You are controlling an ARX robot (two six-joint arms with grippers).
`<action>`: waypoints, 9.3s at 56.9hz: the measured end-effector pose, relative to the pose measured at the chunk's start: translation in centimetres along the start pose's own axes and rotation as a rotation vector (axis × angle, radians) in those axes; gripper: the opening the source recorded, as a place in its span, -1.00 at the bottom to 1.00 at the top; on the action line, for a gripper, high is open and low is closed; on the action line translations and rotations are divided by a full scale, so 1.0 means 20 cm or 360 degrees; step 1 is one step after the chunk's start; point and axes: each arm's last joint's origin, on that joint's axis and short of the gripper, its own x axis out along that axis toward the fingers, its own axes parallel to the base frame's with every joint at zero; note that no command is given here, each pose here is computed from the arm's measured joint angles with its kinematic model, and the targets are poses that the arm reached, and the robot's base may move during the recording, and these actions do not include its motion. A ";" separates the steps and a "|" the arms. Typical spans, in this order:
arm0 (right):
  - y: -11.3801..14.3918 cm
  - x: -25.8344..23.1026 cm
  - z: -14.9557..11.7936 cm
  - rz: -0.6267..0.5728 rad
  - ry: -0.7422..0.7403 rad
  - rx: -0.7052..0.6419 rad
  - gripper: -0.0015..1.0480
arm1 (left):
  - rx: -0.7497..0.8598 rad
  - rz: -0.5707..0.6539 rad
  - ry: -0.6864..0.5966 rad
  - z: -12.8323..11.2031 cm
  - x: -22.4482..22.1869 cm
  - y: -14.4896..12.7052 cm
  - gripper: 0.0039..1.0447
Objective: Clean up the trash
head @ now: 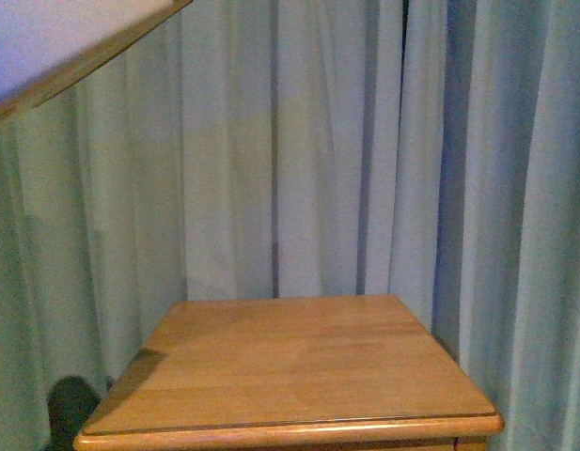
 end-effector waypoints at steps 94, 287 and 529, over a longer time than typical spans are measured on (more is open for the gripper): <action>0.00 0.00 0.01 -0.0009 -0.0003 0.0009 -0.59 | -0.0020 0.0002 0.0013 -0.01 0.01 0.00 -0.47; 0.00 0.00 0.01 0.0001 -0.0004 0.0013 -0.60 | 0.0876 -0.0298 0.0478 -0.67 1.02 0.59 -0.47; 1.15 1.24 -0.53 0.0817 0.0780 -0.0744 -0.60 | 0.0670 -0.0454 0.0592 -0.78 1.16 0.46 -0.47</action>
